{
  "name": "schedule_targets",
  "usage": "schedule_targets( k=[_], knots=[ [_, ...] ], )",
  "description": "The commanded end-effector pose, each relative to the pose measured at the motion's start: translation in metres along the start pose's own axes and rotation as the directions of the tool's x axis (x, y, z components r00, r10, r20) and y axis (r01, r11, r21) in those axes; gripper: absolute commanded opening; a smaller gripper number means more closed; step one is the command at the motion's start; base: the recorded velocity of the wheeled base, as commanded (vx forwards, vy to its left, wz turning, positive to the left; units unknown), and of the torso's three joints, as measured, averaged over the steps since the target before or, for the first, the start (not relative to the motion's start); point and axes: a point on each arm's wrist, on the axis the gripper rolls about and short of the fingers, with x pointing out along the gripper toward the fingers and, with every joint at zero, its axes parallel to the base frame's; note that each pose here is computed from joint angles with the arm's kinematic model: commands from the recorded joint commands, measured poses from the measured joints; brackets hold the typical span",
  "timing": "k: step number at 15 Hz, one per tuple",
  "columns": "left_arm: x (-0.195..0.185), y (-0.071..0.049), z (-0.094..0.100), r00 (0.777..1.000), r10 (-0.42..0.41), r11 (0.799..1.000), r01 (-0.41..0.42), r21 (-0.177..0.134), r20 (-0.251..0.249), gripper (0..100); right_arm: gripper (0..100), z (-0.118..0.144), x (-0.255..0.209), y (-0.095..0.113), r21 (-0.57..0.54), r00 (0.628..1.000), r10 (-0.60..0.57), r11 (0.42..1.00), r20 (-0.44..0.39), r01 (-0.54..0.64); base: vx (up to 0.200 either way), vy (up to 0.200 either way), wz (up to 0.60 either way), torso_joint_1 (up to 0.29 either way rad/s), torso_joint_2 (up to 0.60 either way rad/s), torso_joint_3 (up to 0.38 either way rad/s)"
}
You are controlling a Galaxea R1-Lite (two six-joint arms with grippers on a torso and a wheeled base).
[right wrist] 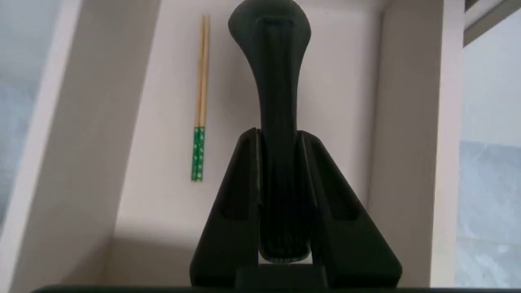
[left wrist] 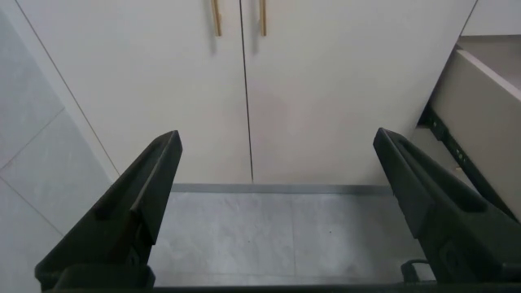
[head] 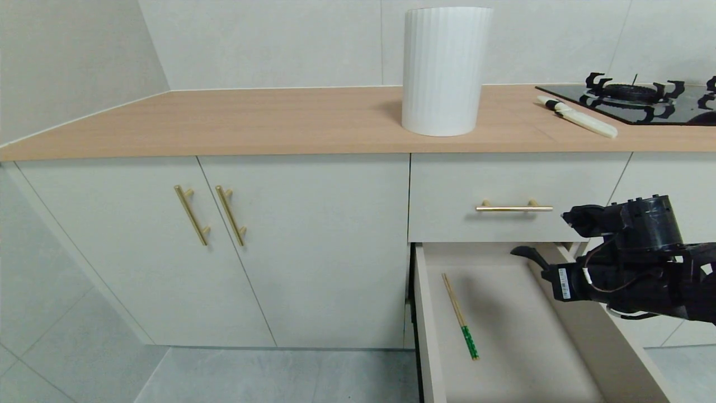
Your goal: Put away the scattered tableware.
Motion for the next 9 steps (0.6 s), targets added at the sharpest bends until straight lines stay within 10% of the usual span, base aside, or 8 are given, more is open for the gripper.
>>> schedule_targets(
  k=[1,9],
  knots=[
    [0.000,0.000,0.000,1.000,0.001,1.000,-0.001,0.000,0.001,100,0,-0.002,0.003,0.000,-0.001,1.000,0.000,1.000,-0.011,0.000,0.000,0.000,0.00,0.000,0.00,0.000],
    [0.000,0.000,0.000,1.000,0.001,1.000,-0.001,0.001,0.000,100,0,-0.031,0.072,0.006,-0.003,0.997,-0.017,1.000,-0.069,0.016,0.000,0.000,0.00,0.000,0.00,0.000]
  ],
)
